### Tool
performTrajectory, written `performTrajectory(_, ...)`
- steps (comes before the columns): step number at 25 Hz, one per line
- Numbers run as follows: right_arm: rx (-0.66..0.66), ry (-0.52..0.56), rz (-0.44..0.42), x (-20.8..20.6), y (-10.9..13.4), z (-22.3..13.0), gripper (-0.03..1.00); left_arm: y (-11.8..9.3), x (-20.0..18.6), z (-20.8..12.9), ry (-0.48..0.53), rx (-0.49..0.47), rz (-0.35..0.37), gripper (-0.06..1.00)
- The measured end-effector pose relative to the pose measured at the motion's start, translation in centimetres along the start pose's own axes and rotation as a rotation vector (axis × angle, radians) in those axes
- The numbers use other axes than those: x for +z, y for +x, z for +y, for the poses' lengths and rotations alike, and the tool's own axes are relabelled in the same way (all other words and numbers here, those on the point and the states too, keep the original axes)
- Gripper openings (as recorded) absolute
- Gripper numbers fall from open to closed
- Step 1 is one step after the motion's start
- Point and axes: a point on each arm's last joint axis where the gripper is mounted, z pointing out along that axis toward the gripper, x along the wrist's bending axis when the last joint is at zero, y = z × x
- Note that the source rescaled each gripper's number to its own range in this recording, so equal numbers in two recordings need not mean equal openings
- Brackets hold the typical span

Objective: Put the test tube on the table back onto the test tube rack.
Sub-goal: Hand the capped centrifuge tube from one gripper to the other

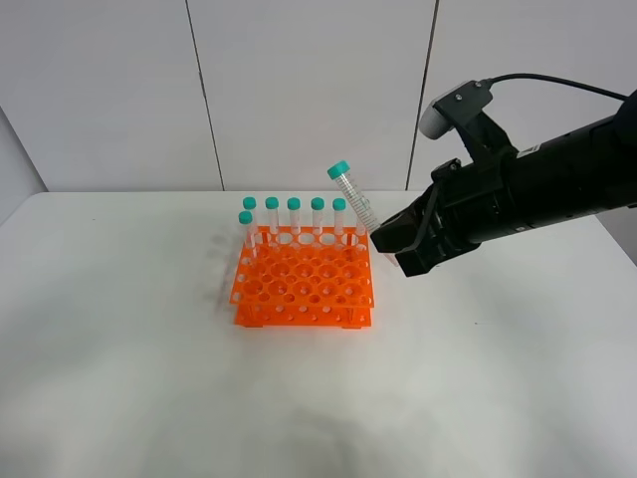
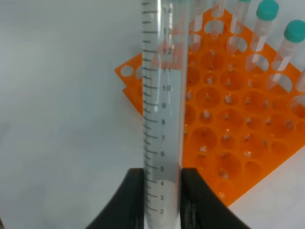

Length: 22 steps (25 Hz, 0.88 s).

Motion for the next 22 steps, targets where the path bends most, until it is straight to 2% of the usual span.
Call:
performTrajectory(7,0.0,-0.007,-0.012,0.0,-0.1,0.1,0.0,0.2,-0.7,0.9,-0.04,0.012,0.021,1.0)
performTrajectory(13,0.0,-0.011,-0.019,0.0,-0.2,0.1,0.0,0.2,-0.4,6.8,-0.03,0.014,0.022,1.0)
performTrajectory(19,0.0,-0.011,-0.02,0.0,-0.2,0.1,0.0,0.2,4.2,12.6,0.061,0.03,0.019,1.0)
performTrajectory(22,0.0,-0.013,-0.023,0.0,-0.2,0.1,0.0,-0.1,7.1,14.3,0.11,0.037,-0.012,1.0)
